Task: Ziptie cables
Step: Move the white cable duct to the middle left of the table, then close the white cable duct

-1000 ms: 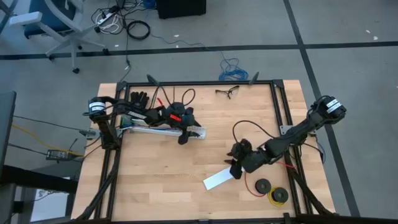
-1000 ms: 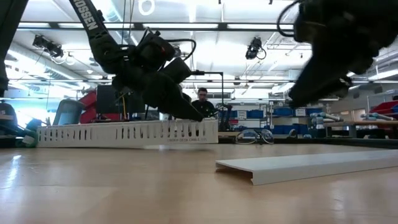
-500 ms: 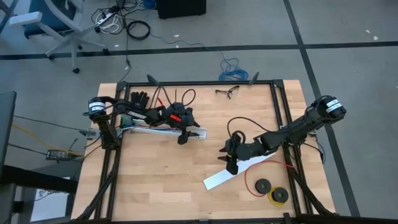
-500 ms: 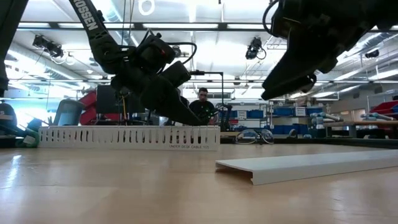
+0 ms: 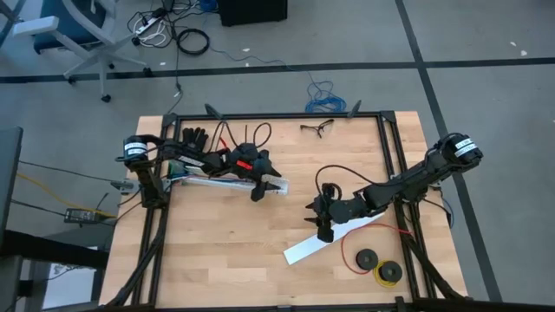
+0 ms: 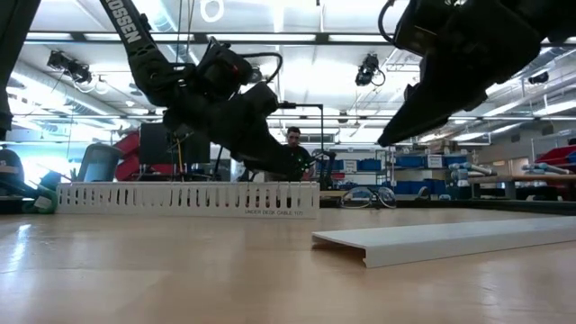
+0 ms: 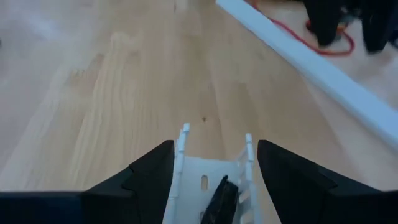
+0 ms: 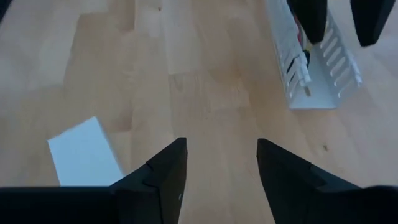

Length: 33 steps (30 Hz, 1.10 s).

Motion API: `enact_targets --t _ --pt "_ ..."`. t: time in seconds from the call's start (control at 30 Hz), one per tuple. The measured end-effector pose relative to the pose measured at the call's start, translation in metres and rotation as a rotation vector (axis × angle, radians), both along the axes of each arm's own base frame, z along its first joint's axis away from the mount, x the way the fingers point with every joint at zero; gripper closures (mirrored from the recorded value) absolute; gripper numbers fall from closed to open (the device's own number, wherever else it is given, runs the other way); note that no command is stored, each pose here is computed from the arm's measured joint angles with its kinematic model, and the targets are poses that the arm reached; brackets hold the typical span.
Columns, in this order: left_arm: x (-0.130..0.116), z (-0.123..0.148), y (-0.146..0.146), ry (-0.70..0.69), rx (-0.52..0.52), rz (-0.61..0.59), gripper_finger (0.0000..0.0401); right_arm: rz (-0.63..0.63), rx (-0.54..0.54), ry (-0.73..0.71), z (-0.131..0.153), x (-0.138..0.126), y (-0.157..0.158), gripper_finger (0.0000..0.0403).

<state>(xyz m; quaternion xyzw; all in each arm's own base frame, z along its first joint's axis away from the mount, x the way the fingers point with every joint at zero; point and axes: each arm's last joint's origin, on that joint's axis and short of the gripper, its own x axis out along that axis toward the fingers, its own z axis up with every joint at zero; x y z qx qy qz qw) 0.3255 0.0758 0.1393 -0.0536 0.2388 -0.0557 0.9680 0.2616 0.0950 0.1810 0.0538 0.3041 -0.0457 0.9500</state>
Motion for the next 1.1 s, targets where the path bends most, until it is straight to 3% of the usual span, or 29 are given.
enact_targets --t 0.2,0.5,0.73,0.9,1.1 --pt "0.002 0.002 0.0 -0.007 -0.072 0.072 0.016 0.009 0.076 0.029 -0.002 -0.003 0.004 0.022" --pt "0.007 0.004 -0.021 -0.037 -0.066 0.001 0.0159 -0.092 0.308 0.013 0.0 -0.007 0.019 0.022" --pt "0.011 0.004 -0.049 -0.04 0.001 -0.066 0.0117 -0.112 0.353 -0.035 0.003 -0.007 0.025 0.022" --pt "0.012 0.004 -0.057 -0.036 0.131 0.035 0.0066 -0.104 0.355 -0.035 0.003 -0.008 0.027 0.0222" --pt "0.012 0.004 -0.059 -0.031 0.102 0.058 0.0041 -0.087 0.332 -0.035 0.003 -0.009 0.028 0.0221"
